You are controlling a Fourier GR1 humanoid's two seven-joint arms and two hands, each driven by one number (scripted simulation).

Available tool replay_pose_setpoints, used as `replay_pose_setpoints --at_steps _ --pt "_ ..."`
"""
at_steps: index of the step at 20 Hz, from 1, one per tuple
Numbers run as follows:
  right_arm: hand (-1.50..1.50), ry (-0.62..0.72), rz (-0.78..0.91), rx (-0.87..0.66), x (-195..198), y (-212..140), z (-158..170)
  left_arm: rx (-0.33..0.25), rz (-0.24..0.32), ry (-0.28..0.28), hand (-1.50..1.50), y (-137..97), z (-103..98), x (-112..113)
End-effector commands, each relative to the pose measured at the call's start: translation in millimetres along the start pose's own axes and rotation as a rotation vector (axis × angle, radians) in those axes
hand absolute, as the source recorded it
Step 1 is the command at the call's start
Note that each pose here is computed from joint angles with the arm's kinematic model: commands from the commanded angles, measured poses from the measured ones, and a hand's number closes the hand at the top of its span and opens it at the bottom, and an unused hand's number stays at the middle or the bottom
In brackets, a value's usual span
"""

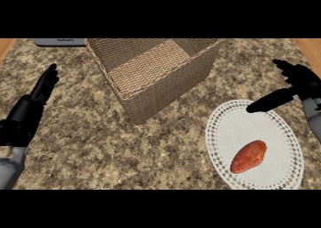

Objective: Pick the sweet potato from the placemat and place it in the basket

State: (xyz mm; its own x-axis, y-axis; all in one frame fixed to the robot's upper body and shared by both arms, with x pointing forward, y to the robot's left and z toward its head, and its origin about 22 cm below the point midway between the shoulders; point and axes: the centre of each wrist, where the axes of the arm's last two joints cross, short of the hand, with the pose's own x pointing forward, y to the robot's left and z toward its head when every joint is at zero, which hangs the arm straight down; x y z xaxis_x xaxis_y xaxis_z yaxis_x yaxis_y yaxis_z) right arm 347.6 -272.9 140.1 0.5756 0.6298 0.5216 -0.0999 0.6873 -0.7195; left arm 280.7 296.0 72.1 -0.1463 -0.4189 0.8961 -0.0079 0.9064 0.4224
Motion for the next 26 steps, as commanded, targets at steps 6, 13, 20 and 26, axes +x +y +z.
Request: replay_pose_setpoints --at_steps 6,13,20,26 --pt "-1.50 0.174 0.149 0.200 26.6 -67.8 55.4 -0.003 0.014 -0.003 0.00 7.6 6.6 6.2" --pt "-1.50 0.186 0.151 0.258 4.8 -61.2 70.4 -0.006 0.009 -0.006 0.00 -2.0 -5.8 0.5" --pt "-1.50 0.256 0.212 0.348 -18.9 -28.7 54.2 -0.021 0.025 -0.031 0.00 -0.1 -5.2 -7.3" --pt "-1.50 0.286 0.223 0.357 -41.0 0.9 48.6 -0.006 0.002 -0.031 0.00 12.5 -7.5 4.0"
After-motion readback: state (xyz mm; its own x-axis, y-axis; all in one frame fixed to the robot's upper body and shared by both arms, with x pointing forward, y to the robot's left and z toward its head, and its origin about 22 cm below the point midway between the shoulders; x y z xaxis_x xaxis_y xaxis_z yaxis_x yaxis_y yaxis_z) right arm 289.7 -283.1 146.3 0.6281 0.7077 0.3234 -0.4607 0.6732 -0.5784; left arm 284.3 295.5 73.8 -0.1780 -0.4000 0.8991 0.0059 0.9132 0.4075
